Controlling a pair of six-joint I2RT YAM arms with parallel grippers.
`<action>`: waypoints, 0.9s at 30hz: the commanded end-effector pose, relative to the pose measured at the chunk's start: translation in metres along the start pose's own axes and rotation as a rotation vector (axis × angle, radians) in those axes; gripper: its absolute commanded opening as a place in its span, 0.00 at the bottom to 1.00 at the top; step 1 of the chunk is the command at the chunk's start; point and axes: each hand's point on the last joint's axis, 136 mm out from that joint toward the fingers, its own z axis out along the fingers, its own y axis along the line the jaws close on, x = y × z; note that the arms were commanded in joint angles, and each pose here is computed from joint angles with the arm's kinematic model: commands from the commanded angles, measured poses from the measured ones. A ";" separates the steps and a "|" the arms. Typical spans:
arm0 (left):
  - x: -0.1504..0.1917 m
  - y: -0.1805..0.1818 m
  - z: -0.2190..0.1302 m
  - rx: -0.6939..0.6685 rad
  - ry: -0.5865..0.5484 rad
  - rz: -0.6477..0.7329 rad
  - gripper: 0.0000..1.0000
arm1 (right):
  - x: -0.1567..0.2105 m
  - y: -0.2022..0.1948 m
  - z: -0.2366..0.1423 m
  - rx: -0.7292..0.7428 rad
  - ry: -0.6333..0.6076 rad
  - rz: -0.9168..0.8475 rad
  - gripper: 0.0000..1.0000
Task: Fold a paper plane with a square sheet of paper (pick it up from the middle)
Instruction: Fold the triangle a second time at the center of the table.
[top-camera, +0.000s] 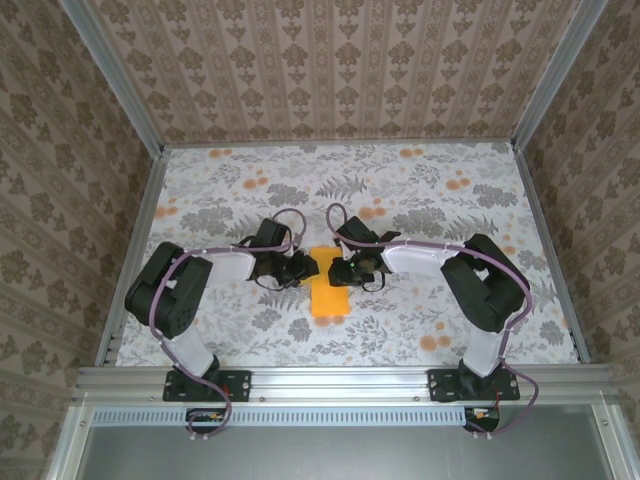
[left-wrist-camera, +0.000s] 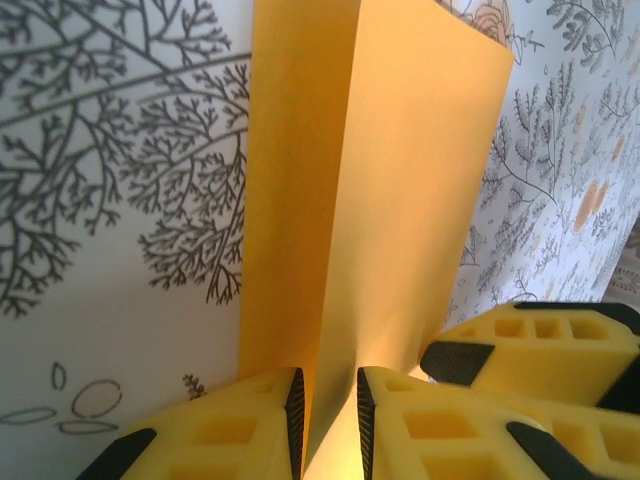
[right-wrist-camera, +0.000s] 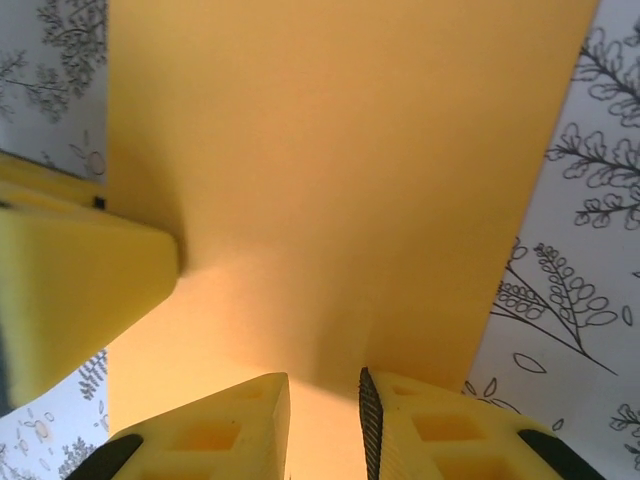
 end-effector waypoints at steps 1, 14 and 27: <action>0.012 -0.007 -0.005 0.045 0.017 0.007 0.24 | 0.007 -0.017 0.008 0.072 0.034 0.050 0.27; 0.057 -0.019 -0.018 0.123 0.070 0.034 0.27 | 0.009 -0.028 0.012 0.139 0.060 0.102 0.27; 0.073 -0.035 -0.018 0.186 0.092 0.062 0.27 | 0.008 -0.031 0.013 0.154 0.071 0.133 0.26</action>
